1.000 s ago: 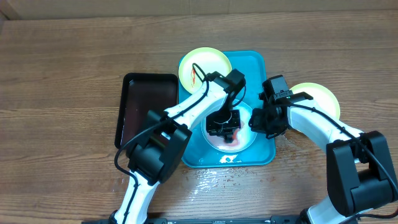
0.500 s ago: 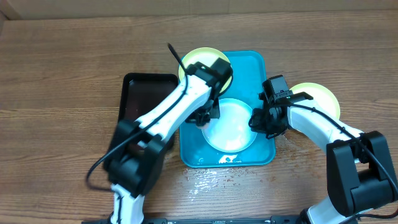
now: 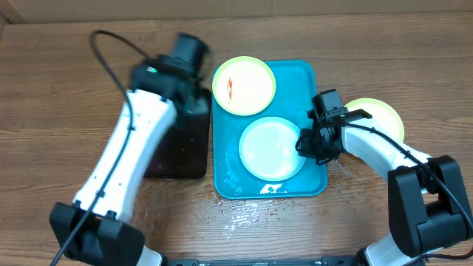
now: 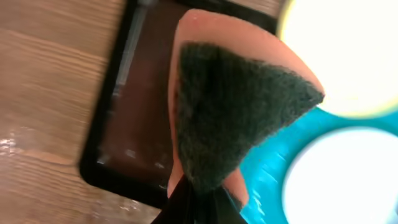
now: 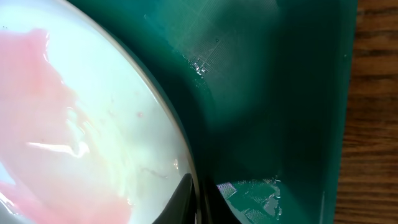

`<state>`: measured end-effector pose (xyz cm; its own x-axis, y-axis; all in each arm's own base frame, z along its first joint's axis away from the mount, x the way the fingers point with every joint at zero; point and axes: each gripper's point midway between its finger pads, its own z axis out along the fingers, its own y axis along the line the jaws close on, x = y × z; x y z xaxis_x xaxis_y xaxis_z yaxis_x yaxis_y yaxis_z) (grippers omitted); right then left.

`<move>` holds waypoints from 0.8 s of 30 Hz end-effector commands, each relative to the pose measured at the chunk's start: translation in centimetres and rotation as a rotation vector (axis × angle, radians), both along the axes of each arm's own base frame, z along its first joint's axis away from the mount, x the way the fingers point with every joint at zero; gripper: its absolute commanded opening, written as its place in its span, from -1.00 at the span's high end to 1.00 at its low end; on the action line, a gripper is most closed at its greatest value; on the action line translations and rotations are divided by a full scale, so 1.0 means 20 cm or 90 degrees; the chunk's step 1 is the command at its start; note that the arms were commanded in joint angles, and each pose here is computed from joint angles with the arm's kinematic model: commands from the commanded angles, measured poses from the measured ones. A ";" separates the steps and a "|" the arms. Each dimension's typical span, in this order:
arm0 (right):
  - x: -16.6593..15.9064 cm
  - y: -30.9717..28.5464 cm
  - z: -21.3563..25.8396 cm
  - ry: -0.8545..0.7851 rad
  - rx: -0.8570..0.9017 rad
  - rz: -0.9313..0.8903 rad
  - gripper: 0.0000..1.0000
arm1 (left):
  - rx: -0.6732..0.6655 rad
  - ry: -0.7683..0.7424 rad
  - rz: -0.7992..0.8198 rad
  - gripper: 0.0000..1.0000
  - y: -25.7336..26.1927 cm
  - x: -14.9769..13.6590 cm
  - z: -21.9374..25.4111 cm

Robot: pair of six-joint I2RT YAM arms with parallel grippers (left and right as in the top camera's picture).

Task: Clean dirty plates on tray and stack at the side
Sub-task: 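Return the sponge to the black tray with the left gripper, then lift the white plate with the right gripper and tilt it over the black tray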

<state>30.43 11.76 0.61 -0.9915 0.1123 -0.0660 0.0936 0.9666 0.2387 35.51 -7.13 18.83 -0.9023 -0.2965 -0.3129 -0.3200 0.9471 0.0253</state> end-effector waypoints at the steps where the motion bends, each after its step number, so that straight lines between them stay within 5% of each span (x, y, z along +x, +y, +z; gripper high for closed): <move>1: -0.03 -0.06 -0.05 0.013 -0.040 -0.006 0.92 | -0.002 0.092 -0.016 0.92 0.11 -0.01 -0.26; 8: -0.04 -0.06 -0.05 0.019 -0.041 -0.006 0.92 | -0.060 0.209 -0.027 0.62 0.13 -0.08 -0.68; 10: -0.04 -0.06 -0.04 0.021 -0.042 -0.006 0.92 | -0.064 0.207 -0.022 0.20 0.14 -0.08 -0.66; 13: -0.01 -0.08 0.02 0.005 -0.054 -0.004 0.92 | -0.073 0.188 -0.017 -0.72 0.15 -0.06 -0.58; 14: 0.01 -0.08 0.06 -0.005 -0.062 -0.004 0.92 | -0.074 0.176 -0.015 -0.83 0.15 -0.04 -0.53; 24: 0.28 0.12 0.75 -0.217 -0.140 0.120 0.92 | -0.152 -0.091 0.002 -1.00 0.23 0.06 0.25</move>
<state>33.43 12.01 9.39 -0.9804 -0.0143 -0.1967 -0.0299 0.9966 0.0762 36.57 -2.44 17.43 -0.9030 -0.3678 -0.2222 -0.3485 0.9293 -0.1221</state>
